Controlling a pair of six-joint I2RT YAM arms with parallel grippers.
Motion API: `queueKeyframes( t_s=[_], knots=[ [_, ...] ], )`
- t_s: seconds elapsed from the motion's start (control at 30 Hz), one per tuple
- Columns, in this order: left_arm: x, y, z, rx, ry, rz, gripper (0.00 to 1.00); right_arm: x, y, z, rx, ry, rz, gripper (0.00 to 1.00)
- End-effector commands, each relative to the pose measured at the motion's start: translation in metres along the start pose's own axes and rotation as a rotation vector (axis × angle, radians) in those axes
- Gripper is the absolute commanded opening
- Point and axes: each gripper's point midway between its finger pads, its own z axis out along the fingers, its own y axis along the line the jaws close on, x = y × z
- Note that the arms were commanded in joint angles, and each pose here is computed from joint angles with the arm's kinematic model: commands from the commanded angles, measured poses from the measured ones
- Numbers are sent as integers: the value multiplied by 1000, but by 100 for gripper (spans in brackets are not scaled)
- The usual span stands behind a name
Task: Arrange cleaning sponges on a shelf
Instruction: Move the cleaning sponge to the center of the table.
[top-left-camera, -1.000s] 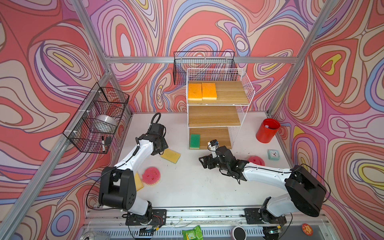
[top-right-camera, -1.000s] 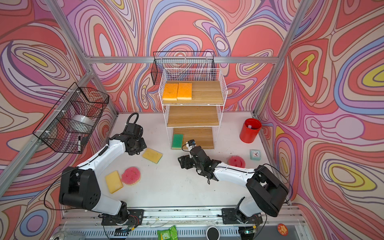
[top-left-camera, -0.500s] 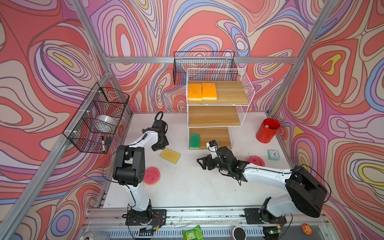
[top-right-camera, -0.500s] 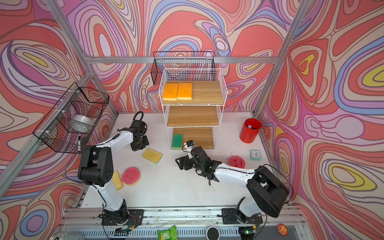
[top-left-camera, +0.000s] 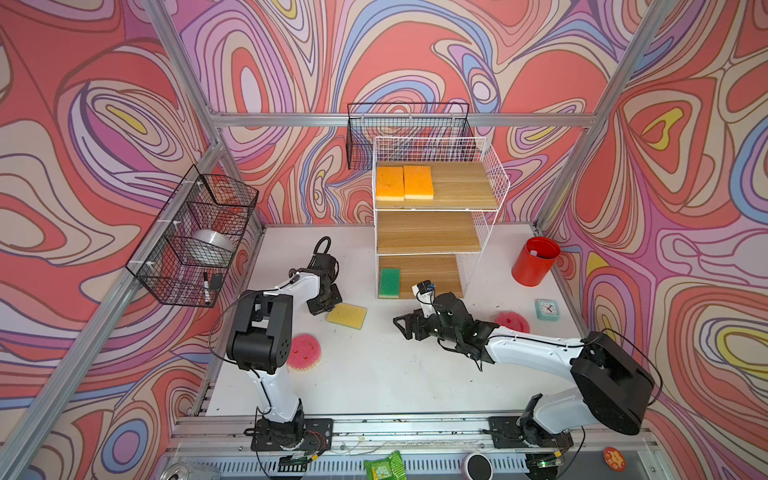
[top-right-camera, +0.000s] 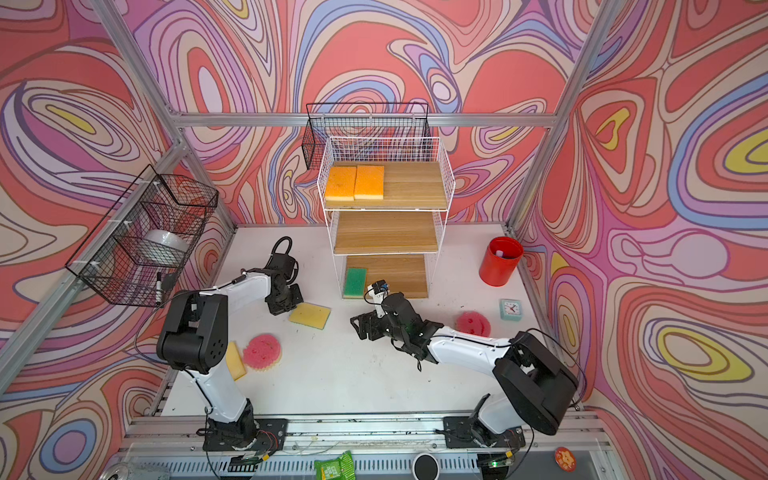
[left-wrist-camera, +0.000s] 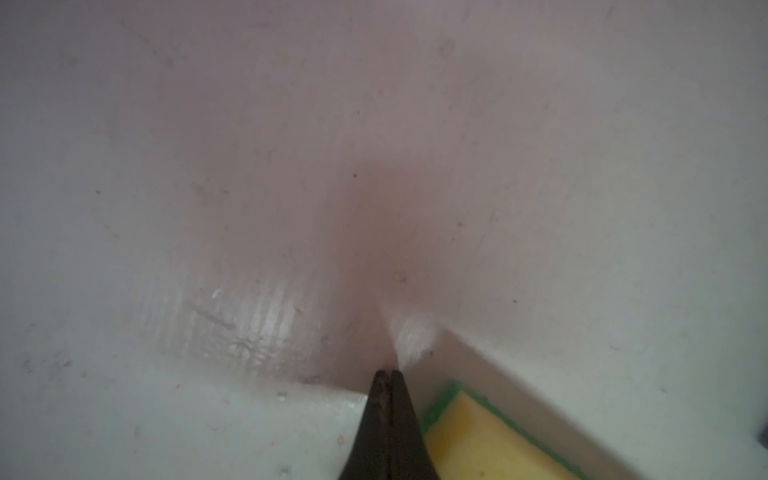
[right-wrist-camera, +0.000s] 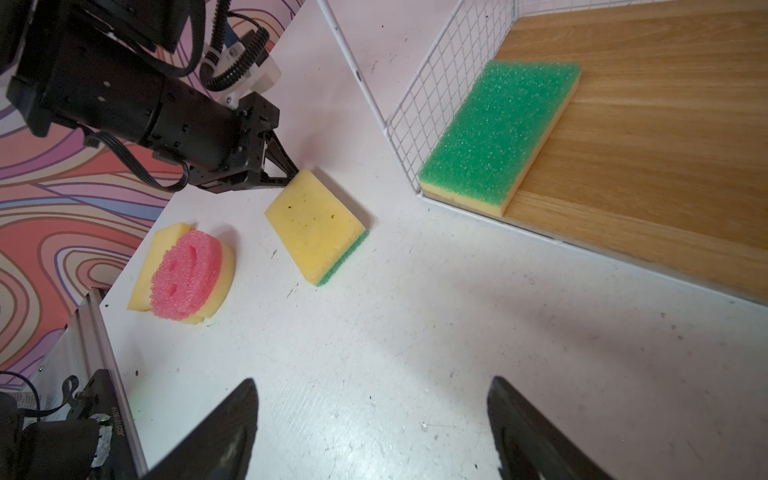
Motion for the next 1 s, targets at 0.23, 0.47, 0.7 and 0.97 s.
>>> queueKeyframes(
  t_s=[0.23,0.47,0.7,0.97],
  knots=[
    [29,-54,-35,141,-62,57,0,6,-19,6,37,18,9,91],
    [63,-80,-42,157,-56,141,0,2,-28,2,27,38,40,92],
    [41,-56,-63,127,-99,114,14,11,-18,17,-38,112,49,98],
    [27,-29,-60,136,-93,47,70,15,-16,20,-54,128,62,98]
  ],
)
